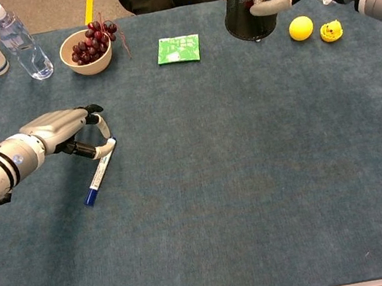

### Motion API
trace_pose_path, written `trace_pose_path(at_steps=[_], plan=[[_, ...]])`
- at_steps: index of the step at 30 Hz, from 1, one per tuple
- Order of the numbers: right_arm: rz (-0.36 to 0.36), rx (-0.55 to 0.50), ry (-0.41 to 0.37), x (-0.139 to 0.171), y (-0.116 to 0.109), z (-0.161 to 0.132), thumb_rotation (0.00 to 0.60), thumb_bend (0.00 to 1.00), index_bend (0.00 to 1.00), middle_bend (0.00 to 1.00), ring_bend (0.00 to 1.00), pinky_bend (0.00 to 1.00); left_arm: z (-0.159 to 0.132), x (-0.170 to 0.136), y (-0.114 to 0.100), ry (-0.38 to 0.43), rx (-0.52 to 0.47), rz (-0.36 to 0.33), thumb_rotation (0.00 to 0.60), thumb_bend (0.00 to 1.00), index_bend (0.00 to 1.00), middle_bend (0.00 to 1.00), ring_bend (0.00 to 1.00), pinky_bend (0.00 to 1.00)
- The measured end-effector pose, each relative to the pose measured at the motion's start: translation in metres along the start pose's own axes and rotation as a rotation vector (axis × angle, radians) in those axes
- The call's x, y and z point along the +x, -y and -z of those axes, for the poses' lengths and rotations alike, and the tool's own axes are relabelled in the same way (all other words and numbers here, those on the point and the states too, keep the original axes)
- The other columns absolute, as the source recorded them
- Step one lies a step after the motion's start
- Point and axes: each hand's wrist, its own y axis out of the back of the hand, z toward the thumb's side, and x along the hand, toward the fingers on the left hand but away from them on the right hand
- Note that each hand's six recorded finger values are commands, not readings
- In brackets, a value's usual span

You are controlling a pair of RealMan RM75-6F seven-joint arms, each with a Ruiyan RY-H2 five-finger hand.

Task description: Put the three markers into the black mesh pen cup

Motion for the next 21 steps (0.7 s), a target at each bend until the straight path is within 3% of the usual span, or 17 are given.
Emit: trace_pose_path(at_steps=[3, 12, 14, 16, 17, 18, 21], plan=[[0.001, -0.001, 0.0, 0.0, 0.0, 0.0, 0.6, 0.36, 0.53, 0.45, 0.34, 0.29, -0.001, 0.0, 0.0, 0.003, -0.002, 0.004, 0.144, 0.33, 0.35, 0.0, 0.0, 0.07], [0.016, -0.004, -0.003, 0.003, -0.006, 0.0, 0.6, 0.36, 0.53, 0.45, 0.34, 0.29, -0.018, -0.012, 0.012, 0.048, -0.025, 0.059, 0.145, 0.33, 0.38, 0.0, 0.0, 0.07], [0.017, -0.004, -0.004, 0.003, -0.006, 0.0, 0.6, 0.36, 0.53, 0.45, 0.34, 0.29, -0.021, -0.016, 0.015, 0.059, -0.034, 0.072, 0.238, 0.33, 0.38, 0.0, 0.0, 0.07], [0.015, -0.003, -0.004, 0.003, -0.006, 0.0, 0.6, 0.36, 0.53, 0.45, 0.34, 0.29, -0.023, -0.017, 0.015, 0.062, -0.035, 0.068, 0.492, 0.33, 0.37, 0.0, 0.0, 0.07], [0.014, -0.001, -0.004, 0.003, -0.005, 0.0, 0.6, 0.36, 0.53, 0.45, 0.34, 0.29, -0.023, -0.017, 0.015, 0.063, -0.029, 0.064, 0.566, 0.33, 0.36, 0.0, 0.0, 0.07], [0.014, -0.001, -0.005, 0.003, -0.005, 0.001, 0.6, 0.36, 0.53, 0.45, 0.34, 0.29, -0.023, -0.017, 0.015, 0.064, -0.022, 0.059, 0.6, 0.33, 0.35, 0.0, 0.0, 0.07], [0.015, -0.002, -0.005, 0.003, -0.006, 0.001, 0.6, 0.36, 0.53, 0.45, 0.34, 0.29, -0.023, -0.016, 0.014, 0.066, -0.013, 0.035, 0.6, 0.33, 0.34, 0.0, 0.0, 0.07]])
